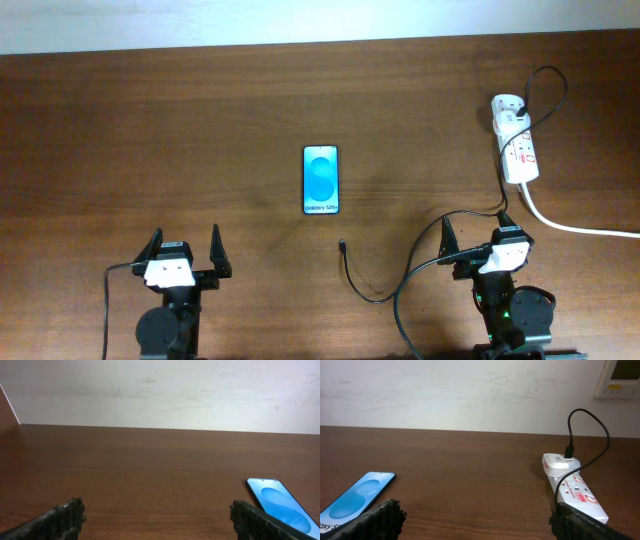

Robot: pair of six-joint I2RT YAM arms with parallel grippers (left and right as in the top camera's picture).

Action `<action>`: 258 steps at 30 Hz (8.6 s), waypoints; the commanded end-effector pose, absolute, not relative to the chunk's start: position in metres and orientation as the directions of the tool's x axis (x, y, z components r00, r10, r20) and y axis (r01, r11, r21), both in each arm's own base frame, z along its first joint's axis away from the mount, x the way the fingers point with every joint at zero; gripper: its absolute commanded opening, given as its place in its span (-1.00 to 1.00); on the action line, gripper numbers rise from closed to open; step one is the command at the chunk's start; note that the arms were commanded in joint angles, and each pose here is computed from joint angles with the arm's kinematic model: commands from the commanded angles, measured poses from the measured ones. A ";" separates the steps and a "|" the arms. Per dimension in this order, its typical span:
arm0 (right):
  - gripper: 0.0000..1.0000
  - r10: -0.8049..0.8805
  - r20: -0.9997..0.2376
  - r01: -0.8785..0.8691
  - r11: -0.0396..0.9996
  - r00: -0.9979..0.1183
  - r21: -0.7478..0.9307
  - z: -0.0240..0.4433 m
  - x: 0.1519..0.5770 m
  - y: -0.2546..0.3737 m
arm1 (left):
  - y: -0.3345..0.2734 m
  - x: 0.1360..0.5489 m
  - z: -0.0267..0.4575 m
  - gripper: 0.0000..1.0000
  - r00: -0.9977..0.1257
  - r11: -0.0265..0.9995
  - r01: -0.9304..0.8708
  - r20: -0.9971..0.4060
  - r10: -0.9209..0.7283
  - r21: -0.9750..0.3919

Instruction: Plug charger to phone and switch on socket

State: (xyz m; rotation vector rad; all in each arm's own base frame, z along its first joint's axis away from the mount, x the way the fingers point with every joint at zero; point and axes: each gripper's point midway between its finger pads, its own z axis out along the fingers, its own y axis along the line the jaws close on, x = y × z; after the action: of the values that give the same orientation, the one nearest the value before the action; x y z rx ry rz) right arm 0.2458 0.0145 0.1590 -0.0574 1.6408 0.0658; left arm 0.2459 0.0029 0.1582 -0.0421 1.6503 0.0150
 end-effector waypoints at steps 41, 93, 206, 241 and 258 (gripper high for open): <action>0.97 0.004 -0.997 -0.072 0.997 -0.074 0.009 0.157 0.246 0.014 | 0.004 0.246 0.157 0.98 -0.076 0.999 -0.039 -0.997 -0.004 -0.001; 0.97 0.004 -0.997 -0.072 0.997 -0.074 0.009 0.157 0.246 0.014 | -0.142 0.302 0.381 0.98 -0.206 0.637 0.750 -0.978 -0.028 -0.176; 0.97 0.004 -0.997 -0.072 0.997 -0.074 0.009 0.157 0.246 0.014 | -0.239 0.412 0.039 0.98 -0.997 1.000 0.018 -0.080 0.018 -0.005; 0.97 0.004 -0.997 -0.072 0.997 -0.074 0.009 0.157 0.246 0.014 | -0.233 0.419 -0.002 0.98 -0.999 1.000 0.001 -0.050 0.002 0.023; 0.97 0.004 -0.997 -0.072 0.997 -0.074 0.009 0.157 0.246 0.014 | -0.240 0.404 -0.010 0.98 -0.997 0.997 0.071 0.028 0.072 -0.024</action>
State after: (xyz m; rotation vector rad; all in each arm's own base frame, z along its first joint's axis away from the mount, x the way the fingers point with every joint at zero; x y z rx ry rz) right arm 0.2458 0.0138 0.1593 -0.0545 1.6398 0.0627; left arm 0.4065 -0.2375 0.0033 0.0921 3.1357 -0.0035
